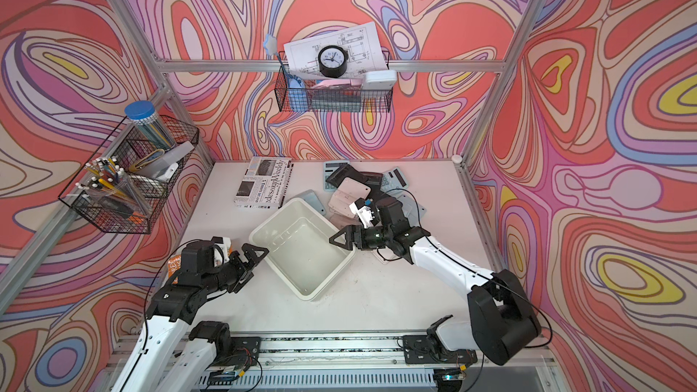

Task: Put the calculator in the storage box
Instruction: Adjust the storage box at the center of the board.

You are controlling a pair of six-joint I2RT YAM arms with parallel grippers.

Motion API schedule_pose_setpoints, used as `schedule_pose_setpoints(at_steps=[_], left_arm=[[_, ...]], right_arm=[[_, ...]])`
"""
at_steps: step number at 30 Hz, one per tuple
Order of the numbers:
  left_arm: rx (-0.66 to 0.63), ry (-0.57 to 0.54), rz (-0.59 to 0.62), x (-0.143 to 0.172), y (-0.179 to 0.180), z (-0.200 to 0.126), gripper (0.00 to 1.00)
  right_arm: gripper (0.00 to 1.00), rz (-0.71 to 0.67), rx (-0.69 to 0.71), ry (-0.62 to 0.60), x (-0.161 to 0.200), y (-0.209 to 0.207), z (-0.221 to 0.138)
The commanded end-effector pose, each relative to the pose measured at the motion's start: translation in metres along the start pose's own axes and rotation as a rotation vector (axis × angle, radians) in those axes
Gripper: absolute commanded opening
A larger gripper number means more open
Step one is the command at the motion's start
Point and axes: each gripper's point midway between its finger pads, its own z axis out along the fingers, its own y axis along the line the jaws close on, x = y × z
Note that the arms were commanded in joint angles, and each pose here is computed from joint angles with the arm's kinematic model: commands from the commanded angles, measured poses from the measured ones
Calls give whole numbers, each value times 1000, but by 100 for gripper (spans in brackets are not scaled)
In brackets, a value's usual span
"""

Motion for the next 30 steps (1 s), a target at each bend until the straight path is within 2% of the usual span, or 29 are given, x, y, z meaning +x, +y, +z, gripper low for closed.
schedule_pose_setpoints(at_steps=[1,7,12,17,22,27,30], left_arm=[[8,-27,29,-8,-9,-2,98],[-99,-113,67,-27,-5,-16,99],[-186,-182,64,-38,8,-27,98],[-234,-154,105,-37,11,-32,99],[-250,-194,174,-42,6,-47,99],[-221,-149,208,-38,-2,-43,98],[-220,-100,218,-35,-1,-33,99]], right_arm=[[90,-1,-84,7,1,18,10],[90,-21,-150,62,7,42,44],[89,-17,-97,36,-1,38,51],[93,-67,179,-71,-12,13,19],[96,-79,463,-194,-17,-18,-29],[98,-34,661,-316,-14,-46,-77],[97,37,718,-373,-10,-69,-101]])
